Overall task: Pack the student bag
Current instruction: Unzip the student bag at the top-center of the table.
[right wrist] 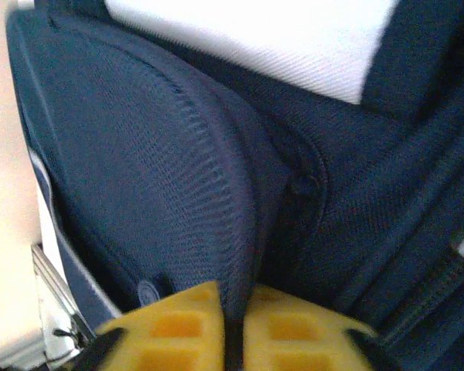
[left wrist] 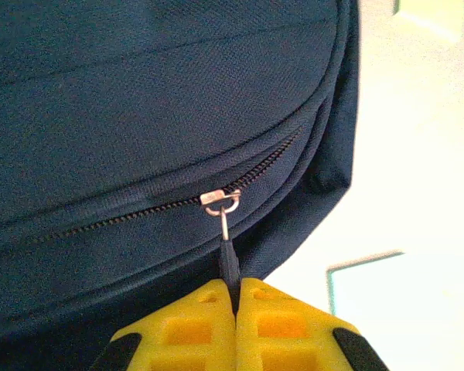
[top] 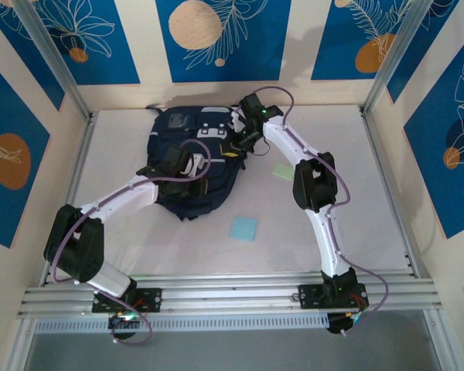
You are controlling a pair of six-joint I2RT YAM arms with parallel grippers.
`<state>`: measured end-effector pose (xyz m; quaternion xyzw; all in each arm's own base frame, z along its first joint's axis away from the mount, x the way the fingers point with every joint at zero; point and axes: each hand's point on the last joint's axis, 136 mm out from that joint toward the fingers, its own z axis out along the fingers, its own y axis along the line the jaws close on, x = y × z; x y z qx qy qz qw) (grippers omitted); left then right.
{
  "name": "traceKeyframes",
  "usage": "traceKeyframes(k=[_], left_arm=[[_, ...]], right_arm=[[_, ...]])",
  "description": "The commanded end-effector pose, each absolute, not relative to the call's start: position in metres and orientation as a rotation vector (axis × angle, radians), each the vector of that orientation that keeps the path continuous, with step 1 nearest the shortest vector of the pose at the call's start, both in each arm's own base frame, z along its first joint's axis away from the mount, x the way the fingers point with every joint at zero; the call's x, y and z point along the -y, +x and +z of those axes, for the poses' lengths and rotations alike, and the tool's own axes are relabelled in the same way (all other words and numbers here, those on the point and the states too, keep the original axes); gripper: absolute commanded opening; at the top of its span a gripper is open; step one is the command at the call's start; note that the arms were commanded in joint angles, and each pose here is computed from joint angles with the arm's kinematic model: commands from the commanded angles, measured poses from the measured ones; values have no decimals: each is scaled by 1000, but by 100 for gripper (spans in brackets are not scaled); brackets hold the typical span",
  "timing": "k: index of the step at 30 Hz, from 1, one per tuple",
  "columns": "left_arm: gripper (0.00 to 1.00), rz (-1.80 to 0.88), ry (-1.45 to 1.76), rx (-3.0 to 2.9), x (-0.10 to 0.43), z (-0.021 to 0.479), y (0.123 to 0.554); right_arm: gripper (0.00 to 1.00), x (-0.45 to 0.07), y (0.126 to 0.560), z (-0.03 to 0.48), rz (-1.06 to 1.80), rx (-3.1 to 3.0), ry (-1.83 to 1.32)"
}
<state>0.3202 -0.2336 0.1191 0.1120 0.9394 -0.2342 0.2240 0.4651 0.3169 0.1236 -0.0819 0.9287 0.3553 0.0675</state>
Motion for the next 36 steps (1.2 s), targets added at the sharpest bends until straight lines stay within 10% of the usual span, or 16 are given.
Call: traceKeyframes(k=[1, 7, 24, 30, 36], left_arm=[[0, -868, 331, -2689, 269, 109, 285], [0, -837, 294, -2647, 280, 117, 313], [0, -756, 271, -2692, 269, 104, 311], [0, -522, 183, -2691, 234, 93, 315], [0, -360, 73, -2704, 183, 84, 308]], right_arm=[[39, -314, 495, 163, 1060, -2643, -224], [64, -293, 453, 169, 990, -2641, -36], [66, -303, 341, 73, 1064, -2783, 339], [0, -283, 357, 63, 981, -2721, 440], [0, -260, 365, 68, 922, -2681, 456]])
